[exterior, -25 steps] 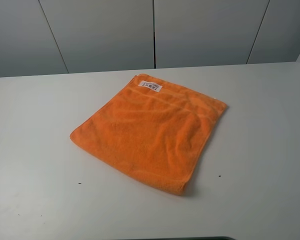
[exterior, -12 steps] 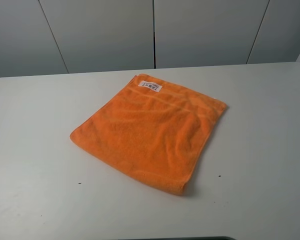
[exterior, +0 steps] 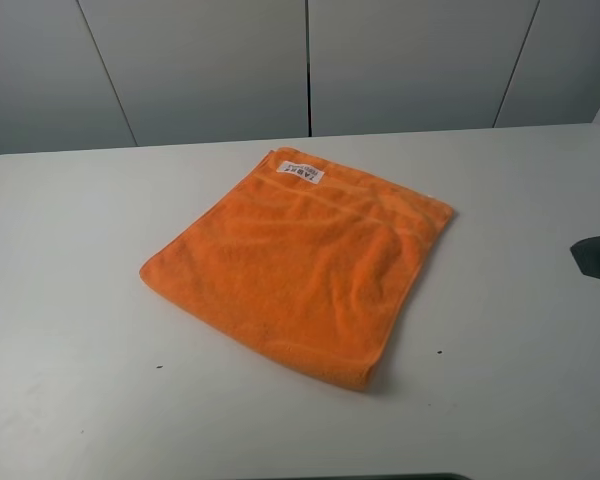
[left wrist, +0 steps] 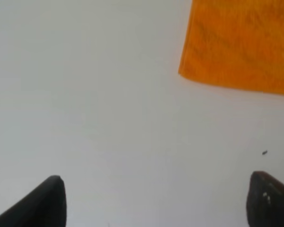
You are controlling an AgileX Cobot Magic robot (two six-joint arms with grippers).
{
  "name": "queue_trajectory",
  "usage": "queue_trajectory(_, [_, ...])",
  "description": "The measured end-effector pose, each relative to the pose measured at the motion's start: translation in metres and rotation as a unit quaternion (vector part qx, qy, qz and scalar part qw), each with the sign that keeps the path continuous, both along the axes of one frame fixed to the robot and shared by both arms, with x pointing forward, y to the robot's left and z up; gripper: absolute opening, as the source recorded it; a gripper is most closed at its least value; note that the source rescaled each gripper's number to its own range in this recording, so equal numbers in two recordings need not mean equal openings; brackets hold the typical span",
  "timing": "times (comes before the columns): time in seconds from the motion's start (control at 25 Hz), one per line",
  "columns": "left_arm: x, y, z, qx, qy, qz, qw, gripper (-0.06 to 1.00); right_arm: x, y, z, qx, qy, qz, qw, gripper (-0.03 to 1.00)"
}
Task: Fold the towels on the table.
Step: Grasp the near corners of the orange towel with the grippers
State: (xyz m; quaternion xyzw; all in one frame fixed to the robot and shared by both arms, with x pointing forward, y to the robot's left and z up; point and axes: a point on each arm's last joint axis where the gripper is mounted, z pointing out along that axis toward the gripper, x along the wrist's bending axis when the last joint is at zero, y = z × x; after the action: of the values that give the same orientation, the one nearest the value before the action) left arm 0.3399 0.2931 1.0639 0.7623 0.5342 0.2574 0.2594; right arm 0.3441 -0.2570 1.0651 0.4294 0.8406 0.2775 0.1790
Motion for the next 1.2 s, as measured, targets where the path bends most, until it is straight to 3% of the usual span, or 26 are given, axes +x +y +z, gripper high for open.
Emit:
queue_trajectory(0.12, [0.026,-0.001,0.006,-0.012,-0.026,-0.009,1.000,0.99,0.026,0.014,-0.014,0.019,0.048,0.032,0.998,1.00])
queue_trajectory(0.2, [0.042,-0.001,0.010,0.000,-0.031,-0.027,0.999,0.99,0.039,0.022,-0.023,0.032,0.082,0.054,0.995,1.00])
queue_trajectory(0.36, [0.077,-0.005,0.008,0.031,0.001,-0.089,0.996,0.99,0.061,0.040,-0.026,0.099,0.111,0.087,0.985,1.00])
queue_trajectory(0.52, [0.111,-0.015,-0.004,0.086,0.059,-0.181,0.978,0.99,0.074,0.059,-0.029,0.144,0.119,0.127,0.974,1.00])
queue_trajectory(0.68, [0.135,-0.023,-0.029,0.159,0.141,-0.258,0.942,0.99,0.076,0.082,-0.045,0.104,0.132,0.192,0.967,1.00])
queue_trajectory(0.84, [0.146,-0.031,-0.055,0.245,0.191,-0.336,0.889,0.99,0.076,0.100,-0.062,0.008,0.151,0.224,0.963,1.00])
queue_trajectory(1.04, [0.157,-0.050,-0.077,0.282,0.197,-0.396,0.851,0.99,0.078,0.123,-0.081,-0.089,0.182,0.238,0.950,1.00])
queue_trajectory(1.2, [0.163,-0.060,-0.093,0.326,0.207,-0.452,0.804,0.99,0.070,0.144,-0.105,-0.135,0.214,0.276,0.927,1.00])
